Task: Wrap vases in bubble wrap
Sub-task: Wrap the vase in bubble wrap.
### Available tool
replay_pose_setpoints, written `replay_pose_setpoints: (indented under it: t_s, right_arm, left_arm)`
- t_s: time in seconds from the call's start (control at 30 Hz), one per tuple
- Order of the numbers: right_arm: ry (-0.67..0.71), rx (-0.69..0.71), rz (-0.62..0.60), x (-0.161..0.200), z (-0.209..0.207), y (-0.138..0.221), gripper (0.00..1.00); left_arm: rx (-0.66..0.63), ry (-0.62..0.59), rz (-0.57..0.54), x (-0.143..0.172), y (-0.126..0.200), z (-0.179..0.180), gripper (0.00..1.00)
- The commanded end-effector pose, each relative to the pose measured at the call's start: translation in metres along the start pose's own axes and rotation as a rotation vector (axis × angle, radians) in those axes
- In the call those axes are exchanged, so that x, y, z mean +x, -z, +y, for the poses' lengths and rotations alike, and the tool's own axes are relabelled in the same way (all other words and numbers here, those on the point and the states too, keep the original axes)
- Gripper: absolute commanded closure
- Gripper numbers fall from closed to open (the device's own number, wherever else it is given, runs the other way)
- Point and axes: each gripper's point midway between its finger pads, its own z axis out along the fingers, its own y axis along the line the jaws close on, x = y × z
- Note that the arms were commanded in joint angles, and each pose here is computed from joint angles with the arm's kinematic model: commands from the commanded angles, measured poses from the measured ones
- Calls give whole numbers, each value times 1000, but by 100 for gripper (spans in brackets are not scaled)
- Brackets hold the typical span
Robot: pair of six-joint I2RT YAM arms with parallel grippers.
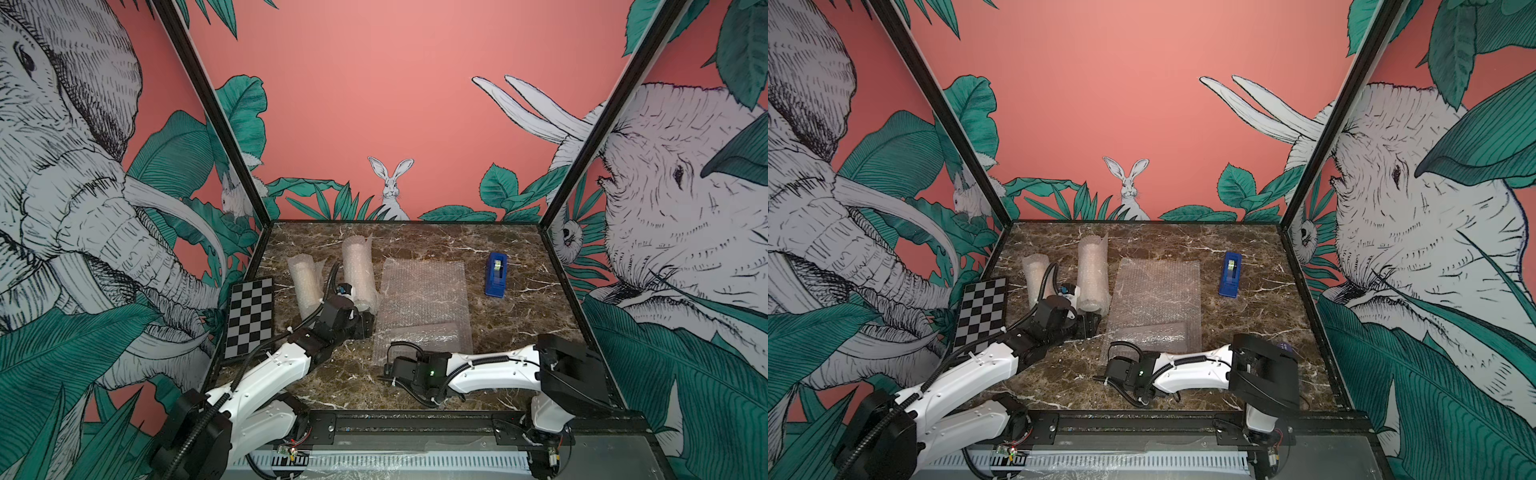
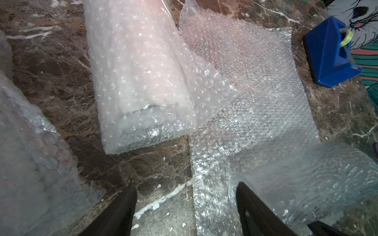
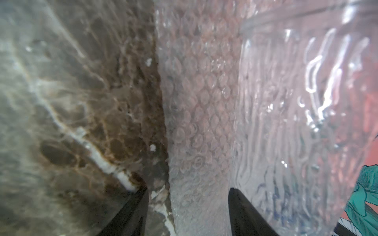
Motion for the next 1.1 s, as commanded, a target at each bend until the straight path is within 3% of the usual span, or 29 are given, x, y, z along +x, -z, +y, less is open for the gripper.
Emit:
replay_pose_setpoints:
  t_s: [0.0,0.1,0.27,0.4,0.57,1.07]
  right_arm:
    - [-16,37,44,6,-12,-4,36]
    - [-20,44,44,5,-17,-6,40]
    - [-11,35,36,2,-18,-8,56]
    - [-34,35,-32,-6,-22,1,74]
    - [-85,49,-134,-11,-30,18,86]
    - [-176,51,-208,-13,-37,27,98]
  left_arm:
    - [-6,13,-10,-2,0,0,22]
    - [-10,10,-9,-1,-1,1,21]
    - [-12,4,2,-2,-4,0,20]
    - [-1,-10,34,-1,-9,-5,20]
    - [10,-50,45,-5,-10,-17,20]
    - [177,-178,226,14,-42,-82,23]
